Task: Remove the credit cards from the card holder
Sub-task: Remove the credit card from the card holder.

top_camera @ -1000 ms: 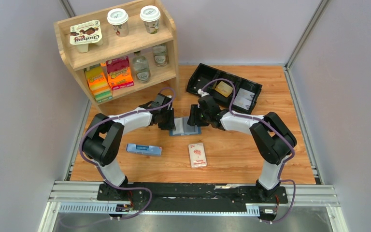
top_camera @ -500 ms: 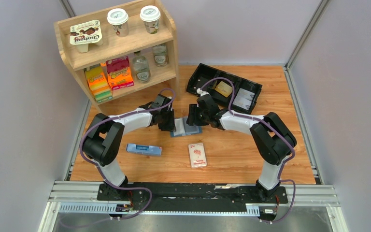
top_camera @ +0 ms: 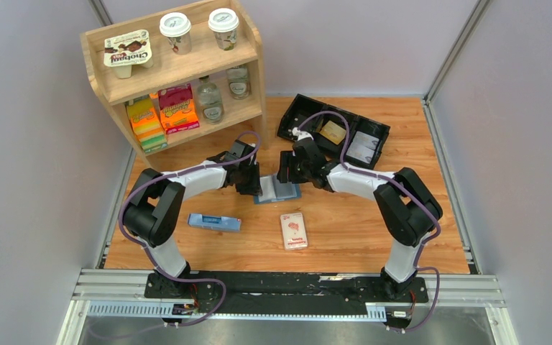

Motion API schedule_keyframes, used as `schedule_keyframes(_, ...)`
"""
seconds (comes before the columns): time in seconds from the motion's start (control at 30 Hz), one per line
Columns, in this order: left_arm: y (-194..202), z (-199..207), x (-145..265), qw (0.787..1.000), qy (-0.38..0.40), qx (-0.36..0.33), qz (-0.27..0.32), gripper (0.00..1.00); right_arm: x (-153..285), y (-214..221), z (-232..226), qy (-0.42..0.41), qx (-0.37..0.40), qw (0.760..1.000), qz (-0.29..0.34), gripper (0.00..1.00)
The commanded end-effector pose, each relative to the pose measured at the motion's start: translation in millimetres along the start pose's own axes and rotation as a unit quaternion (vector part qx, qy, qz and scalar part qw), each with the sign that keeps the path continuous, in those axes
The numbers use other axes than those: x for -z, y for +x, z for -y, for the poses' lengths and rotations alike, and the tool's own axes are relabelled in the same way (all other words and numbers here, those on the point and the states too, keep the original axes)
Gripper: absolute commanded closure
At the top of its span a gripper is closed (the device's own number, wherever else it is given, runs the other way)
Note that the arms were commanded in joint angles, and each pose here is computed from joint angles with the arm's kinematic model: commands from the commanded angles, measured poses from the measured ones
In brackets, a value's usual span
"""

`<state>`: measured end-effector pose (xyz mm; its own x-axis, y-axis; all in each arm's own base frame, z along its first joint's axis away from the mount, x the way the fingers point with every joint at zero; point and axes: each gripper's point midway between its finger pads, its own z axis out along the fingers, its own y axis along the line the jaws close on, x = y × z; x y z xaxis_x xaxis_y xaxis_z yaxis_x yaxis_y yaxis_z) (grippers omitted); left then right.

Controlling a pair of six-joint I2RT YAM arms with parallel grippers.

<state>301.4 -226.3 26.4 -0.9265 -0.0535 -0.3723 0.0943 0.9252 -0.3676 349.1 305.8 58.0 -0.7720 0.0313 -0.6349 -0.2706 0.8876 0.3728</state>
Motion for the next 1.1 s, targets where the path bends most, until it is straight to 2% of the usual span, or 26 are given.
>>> schedule_keyframes(0.0,-1.2,1.0,-1.5,1.0,0.006,0.007,0.002,0.72,-1.1,-37.8,-21.2,-0.022,0.022,0.998,0.05,0.41)
schedule_keyframes(0.23,-2.3,1.8,-0.7,1.0,0.007,0.005,0.005,0.72,-16.2,-18.8,-19.6,-0.028,0.027,0.999,0.012,0.42)
schedule_keyframes(0.57,-2.5,2.7,-1.6,1.0,0.008,0.004,0.004,0.72,-17.7,-2.8,-14.3,-0.027,0.029,0.999,-0.012,0.44)
schedule_keyframes(0.87,-1.6,3.4,-2.8,1.0,0.013,0.009,0.002,0.72,-12.4,12.5,-45.3,-0.109,-0.007,0.992,-0.057,0.48)
schedule_keyframes(1.07,-6.1,7.0,1.4,0.999,0.026,0.019,0.023,0.72,-8.0,11.3,-78.3,-0.191,-0.036,0.978,-0.076,0.49)
